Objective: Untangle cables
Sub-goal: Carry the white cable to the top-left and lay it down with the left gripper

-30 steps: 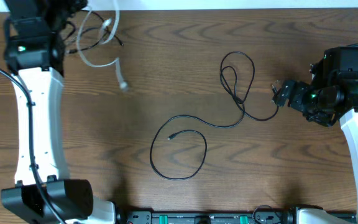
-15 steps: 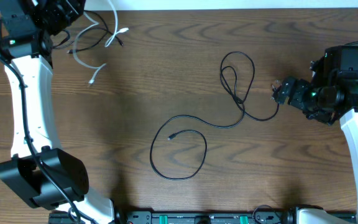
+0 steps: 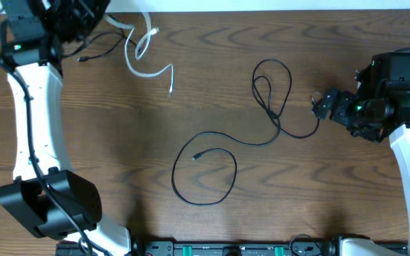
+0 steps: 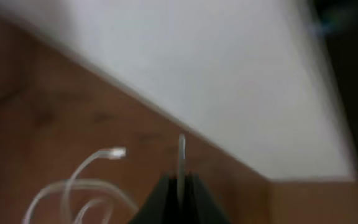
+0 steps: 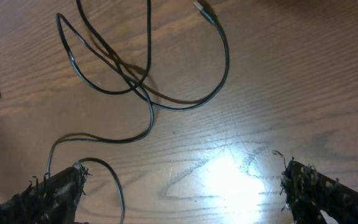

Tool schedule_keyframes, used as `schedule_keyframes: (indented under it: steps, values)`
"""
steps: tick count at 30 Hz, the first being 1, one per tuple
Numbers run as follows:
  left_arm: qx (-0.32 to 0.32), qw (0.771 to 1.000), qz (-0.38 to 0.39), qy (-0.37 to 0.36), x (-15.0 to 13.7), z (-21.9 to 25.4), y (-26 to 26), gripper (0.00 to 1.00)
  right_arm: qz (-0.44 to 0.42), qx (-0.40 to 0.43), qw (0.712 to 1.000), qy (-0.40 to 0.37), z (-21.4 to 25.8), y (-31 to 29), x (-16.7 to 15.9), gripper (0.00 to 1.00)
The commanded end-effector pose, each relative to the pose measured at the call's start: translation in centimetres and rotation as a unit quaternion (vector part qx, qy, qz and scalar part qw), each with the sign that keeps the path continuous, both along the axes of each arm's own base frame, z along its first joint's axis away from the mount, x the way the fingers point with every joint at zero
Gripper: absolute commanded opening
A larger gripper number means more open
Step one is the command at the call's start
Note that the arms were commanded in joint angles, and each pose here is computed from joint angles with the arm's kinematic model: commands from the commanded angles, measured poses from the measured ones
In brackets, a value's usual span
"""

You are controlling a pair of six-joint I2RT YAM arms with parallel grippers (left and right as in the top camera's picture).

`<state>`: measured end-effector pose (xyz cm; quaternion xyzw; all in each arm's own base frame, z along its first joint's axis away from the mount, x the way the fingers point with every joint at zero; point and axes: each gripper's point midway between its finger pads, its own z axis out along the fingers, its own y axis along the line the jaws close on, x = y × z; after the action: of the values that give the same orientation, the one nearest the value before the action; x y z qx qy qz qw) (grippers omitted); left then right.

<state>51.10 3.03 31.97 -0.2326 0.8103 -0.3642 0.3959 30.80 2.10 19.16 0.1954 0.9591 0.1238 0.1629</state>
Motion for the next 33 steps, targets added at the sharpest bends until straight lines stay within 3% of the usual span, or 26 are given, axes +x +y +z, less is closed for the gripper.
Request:
schedule_keyframes:
  steps: [1,4,13,20,25,30,33]
  values:
    - [0.099,0.989,0.099,0.045,-1.1,-2.4,6.7,0.07,0.003,0.002,1.000,-0.002,0.1,0.1,0.1,0.99]
    - [0.150,0.982,0.085,0.079,-2.3,-5.2,9.6,0.08,0.003,0.002,1.000,-0.004,0.1,0.0,0.2,0.99]
    - [0.151,0.966,0.110,0.178,-4.9,-13.6,18.0,0.07,-0.006,0.005,1.000,-0.004,0.2,0.0,0.3,0.99]
    - [0.197,0.925,0.196,0.260,-6.8,-21.1,26.5,0.07,-0.006,0.005,1.000,-0.008,0.2,0.0,0.4,0.99]
    - [0.222,0.908,0.245,0.257,-7.5,-22.8,31.2,0.08,-0.006,0.005,1.000,-0.008,0.2,0.0,0.4,0.99]
    - [0.259,0.886,0.297,0.245,-8.2,-21.8,34.8,0.07,-0.017,0.009,1.000,-0.007,0.2,0.0,0.5,0.99]
    - [0.279,0.884,0.297,0.229,-7.8,-21.2,35.6,0.08,-0.021,0.011,1.000,-0.010,0.3,0.0,0.6,0.99]
